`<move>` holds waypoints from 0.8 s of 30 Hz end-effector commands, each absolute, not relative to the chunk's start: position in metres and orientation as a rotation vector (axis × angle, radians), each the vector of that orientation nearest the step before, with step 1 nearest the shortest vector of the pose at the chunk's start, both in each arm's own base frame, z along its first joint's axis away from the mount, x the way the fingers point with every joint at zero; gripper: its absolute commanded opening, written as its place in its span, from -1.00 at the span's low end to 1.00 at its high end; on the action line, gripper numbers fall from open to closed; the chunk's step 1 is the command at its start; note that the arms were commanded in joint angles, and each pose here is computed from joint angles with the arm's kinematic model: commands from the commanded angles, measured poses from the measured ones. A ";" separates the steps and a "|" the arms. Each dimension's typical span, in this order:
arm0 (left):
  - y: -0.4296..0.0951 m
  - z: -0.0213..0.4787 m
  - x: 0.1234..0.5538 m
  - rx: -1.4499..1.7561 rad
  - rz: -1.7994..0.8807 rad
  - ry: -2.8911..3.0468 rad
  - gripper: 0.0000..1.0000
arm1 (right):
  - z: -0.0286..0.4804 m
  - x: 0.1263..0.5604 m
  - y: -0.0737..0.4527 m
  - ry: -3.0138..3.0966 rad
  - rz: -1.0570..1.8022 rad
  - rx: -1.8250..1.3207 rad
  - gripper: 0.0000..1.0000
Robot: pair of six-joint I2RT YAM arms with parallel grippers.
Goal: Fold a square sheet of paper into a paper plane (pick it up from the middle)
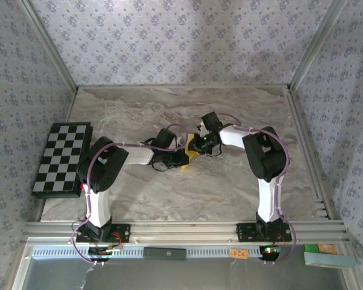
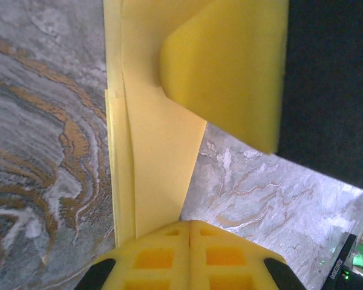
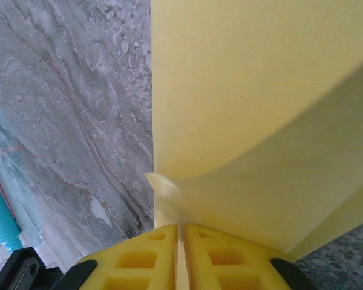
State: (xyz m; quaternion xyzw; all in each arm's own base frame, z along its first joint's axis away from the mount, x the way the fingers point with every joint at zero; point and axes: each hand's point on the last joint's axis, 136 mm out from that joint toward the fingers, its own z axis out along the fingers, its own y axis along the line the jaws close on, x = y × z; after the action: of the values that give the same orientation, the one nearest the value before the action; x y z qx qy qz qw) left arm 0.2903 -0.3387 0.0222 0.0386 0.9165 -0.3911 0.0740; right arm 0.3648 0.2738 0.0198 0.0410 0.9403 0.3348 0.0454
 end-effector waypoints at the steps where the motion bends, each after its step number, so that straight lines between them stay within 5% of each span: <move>1: -0.313 -0.004 0.269 0.060 -1.076 2.866 -0.96 | -0.028 0.339 0.242 3.064 0.733 0.208 -0.72; 17: -0.270 0.000 0.200 0.223 -0.875 3.052 -1.00 | -0.032 0.333 0.235 3.104 0.649 0.233 -0.77; 24: -0.291 0.070 0.242 0.245 -0.970 2.780 -1.00 | -0.017 0.324 0.256 3.069 0.767 0.277 -0.78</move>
State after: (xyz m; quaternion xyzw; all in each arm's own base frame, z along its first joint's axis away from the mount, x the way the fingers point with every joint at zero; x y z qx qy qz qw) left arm 0.2238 -0.2844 0.0370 0.0719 0.9454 -0.3150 0.0429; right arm 0.3551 0.2768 0.0186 0.0467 0.9481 0.3131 0.0298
